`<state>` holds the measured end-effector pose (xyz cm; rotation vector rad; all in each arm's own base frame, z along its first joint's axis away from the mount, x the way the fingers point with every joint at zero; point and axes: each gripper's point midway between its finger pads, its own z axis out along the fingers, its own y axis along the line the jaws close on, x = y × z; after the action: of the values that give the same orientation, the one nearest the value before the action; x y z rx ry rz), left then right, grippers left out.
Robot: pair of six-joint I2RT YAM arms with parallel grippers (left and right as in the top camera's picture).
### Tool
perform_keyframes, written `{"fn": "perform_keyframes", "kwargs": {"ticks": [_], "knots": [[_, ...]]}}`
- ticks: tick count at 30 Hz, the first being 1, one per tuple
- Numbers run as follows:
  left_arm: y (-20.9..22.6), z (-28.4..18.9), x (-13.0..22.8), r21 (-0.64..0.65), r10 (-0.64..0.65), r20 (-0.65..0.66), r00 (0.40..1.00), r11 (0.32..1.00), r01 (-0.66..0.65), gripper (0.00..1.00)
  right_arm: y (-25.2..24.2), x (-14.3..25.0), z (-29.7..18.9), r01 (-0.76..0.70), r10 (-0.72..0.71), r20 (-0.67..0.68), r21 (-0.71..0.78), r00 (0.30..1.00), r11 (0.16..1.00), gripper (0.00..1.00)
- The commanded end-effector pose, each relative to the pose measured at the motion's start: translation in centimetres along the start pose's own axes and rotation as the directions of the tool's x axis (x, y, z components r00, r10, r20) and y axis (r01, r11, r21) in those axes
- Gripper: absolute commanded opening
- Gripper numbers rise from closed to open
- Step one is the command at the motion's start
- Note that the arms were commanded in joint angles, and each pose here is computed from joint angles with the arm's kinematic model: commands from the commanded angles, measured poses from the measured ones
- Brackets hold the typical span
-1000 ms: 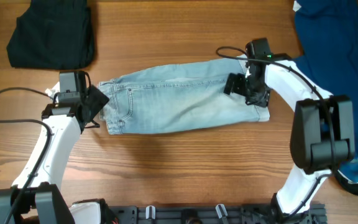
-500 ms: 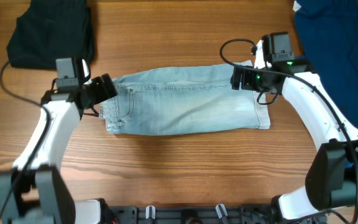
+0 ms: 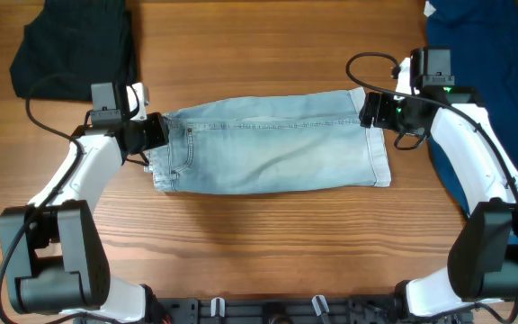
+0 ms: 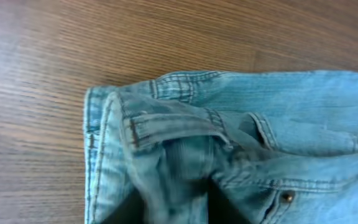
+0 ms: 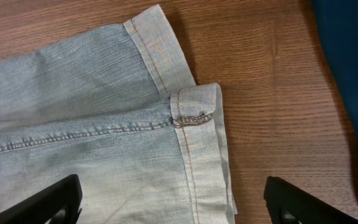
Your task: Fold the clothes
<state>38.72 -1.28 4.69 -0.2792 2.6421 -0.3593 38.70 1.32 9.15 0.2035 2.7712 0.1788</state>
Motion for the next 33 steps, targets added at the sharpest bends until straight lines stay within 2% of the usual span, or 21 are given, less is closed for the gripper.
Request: {"fn": "perform_keyframes", "kwargs": {"ticks": [1,4,8,11,17,21,24,26,27,33], "knots": [[-0.7,-0.1,-0.5,0.041,0.009,0.005,1.0,0.999,-0.01,0.04,-0.3,-0.4,0.6,0.024,-0.024,0.01,0.015,1.0,1.0,0.89],[-1.4,-1.9,-1.9,0.05,-0.001,0.049,0.999,0.999,-0.001,0.04,-0.3,-0.9,1.0,0.051,-0.052,0.025,0.015,0.998,0.999,0.88],[-2.7,-5.6,-3.9,0.068,0.021,0.148,0.989,0.997,-0.031,0.04,-0.6,-0.8,3.9,0.074,-0.074,-0.004,0.017,0.997,0.997,0.87],[-3.2,-7.3,-4.3,0.073,0.028,0.182,0.983,0.996,-0.042,0.04,-0.8,-0.9,6.2,0.071,-0.071,-0.015,0.014,0.997,0.997,0.81],[-3.3,-7.6,-4.0,0.072,0.027,0.177,0.984,0.997,-0.041,0.04,-0.2,-1.5,8.1,0.042,-0.042,0.007,-0.027,0.999,0.999,0.59],[-3.2,-7.6,-4.0,0.068,0.028,0.178,0.984,0.997,-0.04,0.04,0.2,-1.5,8.7,0.039,-0.039,0.005,-0.057,0.999,0.998,0.51],[-3.2,-7.6,-3.9,0.067,0.026,0.173,0.985,0.997,-0.038,0.04,0.3,-1.1,9.1,0.036,-0.037,-0.014,-0.063,0.999,0.997,0.29],[-3.2,-7.6,-4.0,0.068,0.027,0.176,0.984,0.997,-0.039,0.04,0.4,-1.1,9.1,0.036,-0.037,-0.014,-0.073,0.999,0.997,0.08],[-3.2,-7.7,-4.0,0.068,0.027,0.178,0.984,0.997,-0.04,0.04,0.7,-1.2,9.0,0.037,-0.038,-0.009,-0.084,0.999,0.996,0.04],[-4.2,-11.3,-5.1,0.078,0.046,0.273,0.961,0.995,-0.069,0.04,2.6,-3.7,4.4,0.06,-0.048,0.078,-0.154,0.996,0.986,0.04]]}}
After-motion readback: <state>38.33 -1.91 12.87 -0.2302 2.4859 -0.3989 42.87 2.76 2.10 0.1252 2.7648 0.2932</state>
